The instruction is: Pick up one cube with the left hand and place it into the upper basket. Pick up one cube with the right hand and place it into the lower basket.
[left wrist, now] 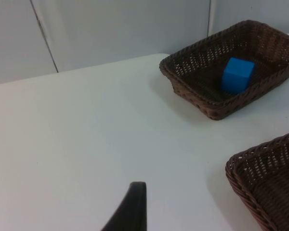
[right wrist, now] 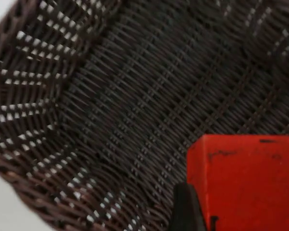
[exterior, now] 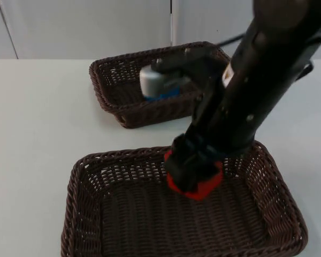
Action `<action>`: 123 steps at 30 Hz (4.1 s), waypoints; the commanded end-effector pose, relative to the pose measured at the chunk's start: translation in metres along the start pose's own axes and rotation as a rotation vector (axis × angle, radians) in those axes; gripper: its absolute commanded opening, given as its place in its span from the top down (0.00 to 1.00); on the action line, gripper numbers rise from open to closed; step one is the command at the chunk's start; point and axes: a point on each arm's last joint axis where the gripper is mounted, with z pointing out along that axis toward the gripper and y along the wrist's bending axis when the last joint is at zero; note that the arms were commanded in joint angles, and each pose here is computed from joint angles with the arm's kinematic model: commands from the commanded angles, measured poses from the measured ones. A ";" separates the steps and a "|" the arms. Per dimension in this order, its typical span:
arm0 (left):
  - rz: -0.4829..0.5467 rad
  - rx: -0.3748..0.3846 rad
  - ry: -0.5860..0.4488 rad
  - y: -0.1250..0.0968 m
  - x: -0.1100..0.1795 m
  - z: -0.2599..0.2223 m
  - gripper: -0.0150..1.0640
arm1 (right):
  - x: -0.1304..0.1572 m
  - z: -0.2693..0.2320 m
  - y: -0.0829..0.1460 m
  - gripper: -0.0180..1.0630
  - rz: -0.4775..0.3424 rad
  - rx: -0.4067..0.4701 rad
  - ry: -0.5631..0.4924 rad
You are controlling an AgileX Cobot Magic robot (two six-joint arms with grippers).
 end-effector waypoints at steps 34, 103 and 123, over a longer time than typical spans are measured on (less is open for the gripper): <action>-0.007 0.011 -0.013 -0.001 0.000 -0.001 0.13 | 0.006 0.048 -0.003 0.32 0.010 0.002 0.053; -0.044 0.060 -0.055 -0.005 0.007 -0.014 0.13 | 0.091 -0.220 0.021 0.32 -0.161 0.129 -0.809; -0.016 0.059 -0.056 -0.004 0.038 -0.028 0.13 | 0.186 -0.242 0.024 0.32 -0.183 0.166 -1.012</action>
